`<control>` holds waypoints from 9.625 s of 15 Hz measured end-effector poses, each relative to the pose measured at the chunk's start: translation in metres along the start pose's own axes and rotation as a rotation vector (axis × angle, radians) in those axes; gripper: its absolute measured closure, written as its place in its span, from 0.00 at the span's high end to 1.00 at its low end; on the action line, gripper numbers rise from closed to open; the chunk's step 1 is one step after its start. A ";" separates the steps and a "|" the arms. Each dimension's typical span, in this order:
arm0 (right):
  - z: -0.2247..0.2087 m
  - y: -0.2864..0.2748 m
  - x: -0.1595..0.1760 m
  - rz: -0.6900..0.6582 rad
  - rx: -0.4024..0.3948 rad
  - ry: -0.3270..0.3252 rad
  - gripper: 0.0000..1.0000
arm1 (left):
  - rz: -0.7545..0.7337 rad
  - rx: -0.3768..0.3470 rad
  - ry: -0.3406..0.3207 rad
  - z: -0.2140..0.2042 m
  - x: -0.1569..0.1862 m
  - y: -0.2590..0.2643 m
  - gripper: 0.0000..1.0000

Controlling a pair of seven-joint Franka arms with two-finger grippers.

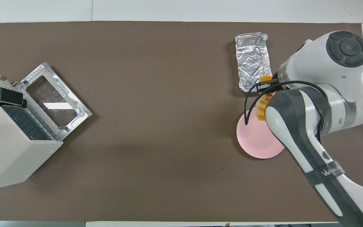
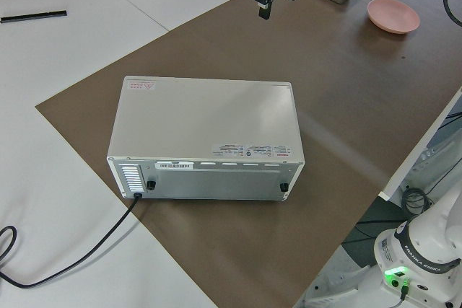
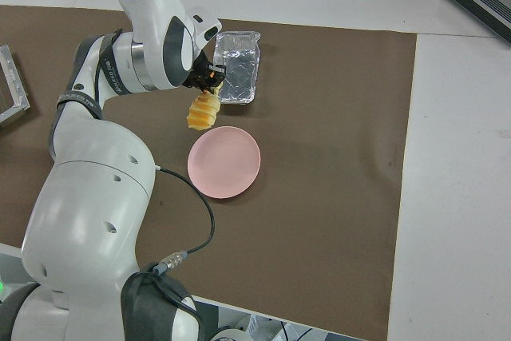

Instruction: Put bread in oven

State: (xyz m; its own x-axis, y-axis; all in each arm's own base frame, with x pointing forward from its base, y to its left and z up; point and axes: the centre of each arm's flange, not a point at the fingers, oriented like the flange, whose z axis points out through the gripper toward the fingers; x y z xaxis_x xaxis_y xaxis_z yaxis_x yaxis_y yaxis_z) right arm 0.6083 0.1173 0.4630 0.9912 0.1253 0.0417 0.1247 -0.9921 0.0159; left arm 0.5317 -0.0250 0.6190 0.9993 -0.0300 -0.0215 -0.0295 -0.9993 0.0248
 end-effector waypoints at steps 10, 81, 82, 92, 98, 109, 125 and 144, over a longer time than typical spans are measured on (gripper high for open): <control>0.064 0.023 0.120 0.016 0.016 -0.039 0.11 | 0.000 0.000 0.000 0.000 0.000 0.000 1.00; 0.008 -0.054 0.088 -0.105 0.051 -0.112 0.01 | 0.000 0.000 0.000 0.000 0.000 0.000 1.00; 0.002 -0.088 0.082 -0.077 0.046 -0.114 0.01 | 0.000 0.000 0.000 0.000 0.000 0.000 1.00; 0.062 -0.297 0.017 0.036 0.076 -0.022 0.01 | 0.000 0.000 0.000 0.000 0.000 0.000 1.00; 0.103 -0.296 -0.004 0.093 0.096 0.023 0.01 | 0.000 0.000 0.000 0.000 0.000 0.000 1.00; 0.116 -0.289 -0.019 0.097 0.126 0.081 0.29 | 0.000 0.000 0.000 0.000 0.000 0.000 1.00; -0.027 -0.049 0.020 0.023 0.062 0.032 1.00 | 0.043 0.020 -0.034 0.065 0.006 0.189 1.00; -0.157 0.118 -0.086 -0.007 0.032 -0.126 1.00 | 0.027 0.011 -0.096 0.283 0.011 0.433 1.00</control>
State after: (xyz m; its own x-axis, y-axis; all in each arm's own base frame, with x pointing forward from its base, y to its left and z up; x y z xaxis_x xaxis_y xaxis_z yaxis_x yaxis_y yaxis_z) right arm 0.5310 -0.0093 0.6181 0.9877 0.1319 -0.0840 0.1310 -0.9912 -0.0165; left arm 0.5239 -0.4646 0.3465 0.9914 -0.0587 -0.1167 -0.0572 -0.9982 0.0159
